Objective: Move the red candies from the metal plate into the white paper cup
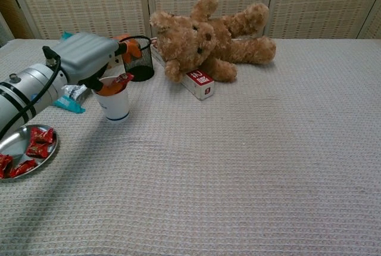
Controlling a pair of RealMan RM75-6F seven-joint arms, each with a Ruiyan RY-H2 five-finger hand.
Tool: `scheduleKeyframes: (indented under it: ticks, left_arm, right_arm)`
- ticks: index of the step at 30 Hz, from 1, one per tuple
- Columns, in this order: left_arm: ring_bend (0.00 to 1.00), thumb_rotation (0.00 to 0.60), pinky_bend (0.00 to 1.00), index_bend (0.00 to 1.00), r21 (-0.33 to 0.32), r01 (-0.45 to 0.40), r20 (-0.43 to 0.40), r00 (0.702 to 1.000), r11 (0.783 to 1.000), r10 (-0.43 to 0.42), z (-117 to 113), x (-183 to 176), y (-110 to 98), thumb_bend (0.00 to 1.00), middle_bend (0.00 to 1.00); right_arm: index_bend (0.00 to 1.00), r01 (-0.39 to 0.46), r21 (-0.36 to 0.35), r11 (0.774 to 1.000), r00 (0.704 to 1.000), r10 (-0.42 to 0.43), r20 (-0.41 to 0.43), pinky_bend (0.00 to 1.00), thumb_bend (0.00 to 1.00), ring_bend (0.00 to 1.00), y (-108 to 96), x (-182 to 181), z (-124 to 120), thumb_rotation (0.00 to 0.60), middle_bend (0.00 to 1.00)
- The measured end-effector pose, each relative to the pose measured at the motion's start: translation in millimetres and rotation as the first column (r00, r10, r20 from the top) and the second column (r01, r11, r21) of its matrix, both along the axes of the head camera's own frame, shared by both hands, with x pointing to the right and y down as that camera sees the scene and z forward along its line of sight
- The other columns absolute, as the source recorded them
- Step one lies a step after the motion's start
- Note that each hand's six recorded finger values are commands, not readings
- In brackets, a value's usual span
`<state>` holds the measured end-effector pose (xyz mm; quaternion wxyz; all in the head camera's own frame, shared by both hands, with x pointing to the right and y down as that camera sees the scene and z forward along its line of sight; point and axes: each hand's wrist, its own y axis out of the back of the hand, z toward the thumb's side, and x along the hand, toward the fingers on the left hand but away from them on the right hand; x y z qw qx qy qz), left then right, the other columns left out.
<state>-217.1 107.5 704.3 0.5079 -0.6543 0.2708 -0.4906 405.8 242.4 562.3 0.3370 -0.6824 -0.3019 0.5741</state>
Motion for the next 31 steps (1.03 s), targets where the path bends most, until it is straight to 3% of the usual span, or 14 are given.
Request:
scheduleKeyframes:
  ticks: [10,12,14,18,23,26,31]
  left_arm:
    - [0.56,0.6,0.93,0.17,0.031,0.012,-0.029,1.0,0.999,-0.011,-27.7,-15.8,8.2,0.38,0.23]
    - [0.47,0.6,0.84,0.17,0.034,0.018,-0.046,0.999,0.999,-0.017,-36.8,-26.9,16.8,0.38,0.23]
    - [0.35,0.6,0.69,0.15,0.024,0.022,-0.065,0.998,0.999,-0.021,-44.5,-42.1,30.1,0.38,0.2]
    - [0.13,0.6,0.35,0.07,-0.069,0.027,-0.097,0.995,0.997,-0.034,-53.1,-82.5,69.4,0.38,0.11]
    - [0.04,0.6,0.24,0.05,-0.17,0.122,-0.149,0.978,0.978,-0.148,-79.8,-149.5,129.1,0.38,0.07]
    - [0.03,0.6,0.21,0.02,-0.189,0.159,-0.167,0.967,0.969,-0.191,-100.2,-174.9,148.3,0.39,0.05]
    - [0.03,0.6,0.21,0.02,-0.189,0.178,-0.164,0.964,0.966,-0.21,-115.4,-182.8,157.1,0.39,0.05]
  right_arm:
    - [0.0,0.004,0.006,1.0,1.0,-0.004,0.004,0.0,0.05,0.0,1.0,-1.1,-2.0,0.6,0.0]
    - [0.0,0.003,0.01,1.0,1.0,-0.003,0.004,0.0,0.05,0.0,1.0,-0.6,-2.9,0.6,0.0]
    - [0.0,0.003,0.011,1.0,1.0,-0.003,0.001,0.0,0.05,0.0,1.0,-0.1,-3.0,0.6,0.0]
    - [0.0,0.004,0.011,1.0,1.0,-0.004,-0.009,0.0,0.05,0.0,1.1,0.3,-1.7,0.6,0.0]
    - [0.0,0.006,0.011,1.0,1.0,-0.006,-0.028,0.0,0.05,0.0,1.9,-1.4,0.7,0.6,0.0]
    - [0.0,-0.001,0.021,1.0,0.999,0.001,-0.035,0.0,0.05,0.0,1.7,-2.0,0.5,0.6,0.0]
    - [0.0,-0.003,0.019,1.0,1.0,0.003,-0.029,0.0,0.05,0.0,3.5,-2.1,-1.3,0.6,0.0]
